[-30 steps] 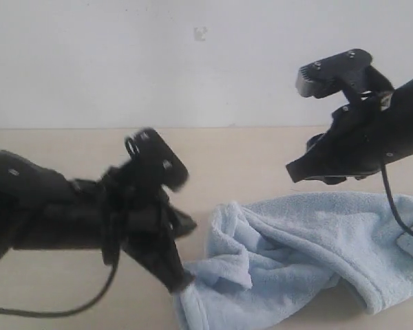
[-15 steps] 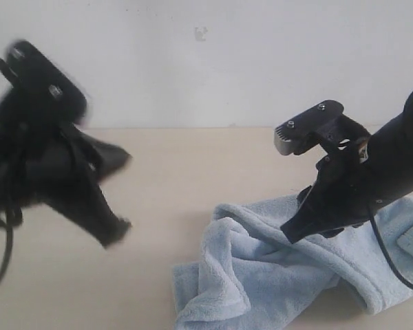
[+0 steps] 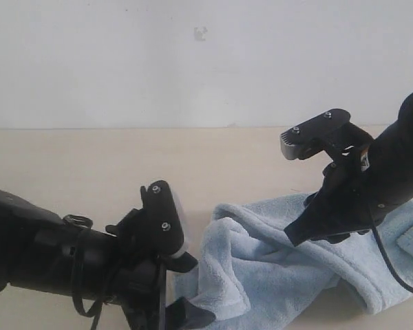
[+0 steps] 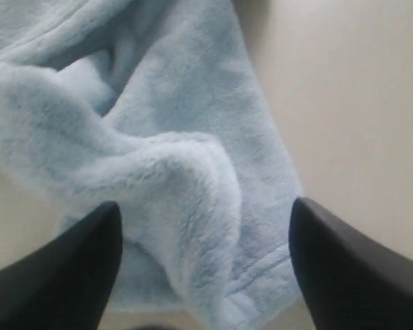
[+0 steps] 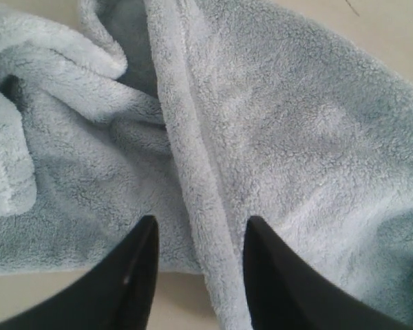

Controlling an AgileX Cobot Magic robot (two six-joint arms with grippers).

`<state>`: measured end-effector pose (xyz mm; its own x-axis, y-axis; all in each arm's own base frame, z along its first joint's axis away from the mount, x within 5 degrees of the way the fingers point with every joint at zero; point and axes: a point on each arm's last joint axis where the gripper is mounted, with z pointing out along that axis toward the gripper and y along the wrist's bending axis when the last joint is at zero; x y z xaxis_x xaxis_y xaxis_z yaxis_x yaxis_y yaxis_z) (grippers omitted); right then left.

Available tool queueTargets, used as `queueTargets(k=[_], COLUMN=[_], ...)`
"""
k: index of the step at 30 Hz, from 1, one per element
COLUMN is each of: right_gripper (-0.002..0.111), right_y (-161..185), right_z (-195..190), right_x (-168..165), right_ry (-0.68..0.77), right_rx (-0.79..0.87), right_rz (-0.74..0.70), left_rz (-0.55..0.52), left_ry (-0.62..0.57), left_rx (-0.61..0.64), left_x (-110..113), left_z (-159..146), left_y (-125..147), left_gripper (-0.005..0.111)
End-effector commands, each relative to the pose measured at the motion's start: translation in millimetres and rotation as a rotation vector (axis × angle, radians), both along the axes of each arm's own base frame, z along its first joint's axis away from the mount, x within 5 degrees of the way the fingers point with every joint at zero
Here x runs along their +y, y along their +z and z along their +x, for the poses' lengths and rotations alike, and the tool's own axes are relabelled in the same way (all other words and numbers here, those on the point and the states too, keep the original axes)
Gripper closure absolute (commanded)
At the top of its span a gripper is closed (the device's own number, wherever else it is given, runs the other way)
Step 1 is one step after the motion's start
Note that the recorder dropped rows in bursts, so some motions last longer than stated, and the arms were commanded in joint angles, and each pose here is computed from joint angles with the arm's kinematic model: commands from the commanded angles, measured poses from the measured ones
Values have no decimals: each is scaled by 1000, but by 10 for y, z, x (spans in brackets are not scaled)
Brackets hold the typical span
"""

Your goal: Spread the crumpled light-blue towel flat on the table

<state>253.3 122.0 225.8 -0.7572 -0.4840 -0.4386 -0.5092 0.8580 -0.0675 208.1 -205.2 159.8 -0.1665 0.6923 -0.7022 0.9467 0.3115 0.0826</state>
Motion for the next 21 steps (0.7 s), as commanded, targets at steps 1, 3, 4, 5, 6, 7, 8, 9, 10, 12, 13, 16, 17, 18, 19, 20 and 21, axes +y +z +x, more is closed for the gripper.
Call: queueTargets(k=[1, 3, 4, 5, 6, 7, 8, 9, 10, 12, 13, 16, 17, 18, 19, 20, 21], right_gripper=[69, 69, 69, 69, 69, 69, 69, 69, 69, 69, 69, 69, 69, 69, 69, 69, 69], right_y=[11, 13, 13, 13, 13, 13, 13, 13, 13, 9, 9, 9, 8, 4, 0, -1, -2], right_z=[16, 18, 18, 18, 18, 18, 18, 18, 18, 11, 11, 11, 10, 4, -4, -6, -8], right_x=[4, 5, 5, 5, 5, 5, 5, 5, 5, 2, 2, 2, 1, -2, -7, -8, -8], right_ry=[0, 0, 0, 0, 0, 0, 0, 0, 0, 0, -2, -4, -8, -22, -23, -23, -24], right_rx=[-30, -33, -33, -33, -33, -33, -33, -33, -33, -25, -24, -24, -21, -12, -1, 1, 3], right_rz=[10, 12, 12, 12, 12, 12, 12, 12, 12, 7, 9, 9, 10, 13, 7, 6, 7], left_rz=[-39, 10, 42, 68, 96, 111, 133, 150, 181, 189, 179, 195, 242, 300, 373, 404, 408], left_ry=[-47, -34, -25, -26, -22, -22, -23, -14, 17, 133, 201, 415, 549, 644, 745, 822, 874], left_rx=[53, 39, 32, 27, 20, 25, 40, 40, 32, -4, -37, -278, -406, -512, -634, -693, -718], left_x=[-80, -77, -71, -72, -69, -69, -66, -57, -39, -20, -2, 199, 369, 518, 698, 824, 914], left_z=[-35, -23, -12, -10, -2, -1, 3, 13, 50, 158, 212, 358, 402, 412, 408, 401, 384], left_y=[-37, -103, -151, -197, -244, -286, -362, -395, -435, -340, -229, 315, 556, 735, 932, 1050, 1137], left_gripper=[40, 40, 40, 40, 40, 40, 40, 41, 50, 82, 99, 103, 103, 103, 103, 103, 103])
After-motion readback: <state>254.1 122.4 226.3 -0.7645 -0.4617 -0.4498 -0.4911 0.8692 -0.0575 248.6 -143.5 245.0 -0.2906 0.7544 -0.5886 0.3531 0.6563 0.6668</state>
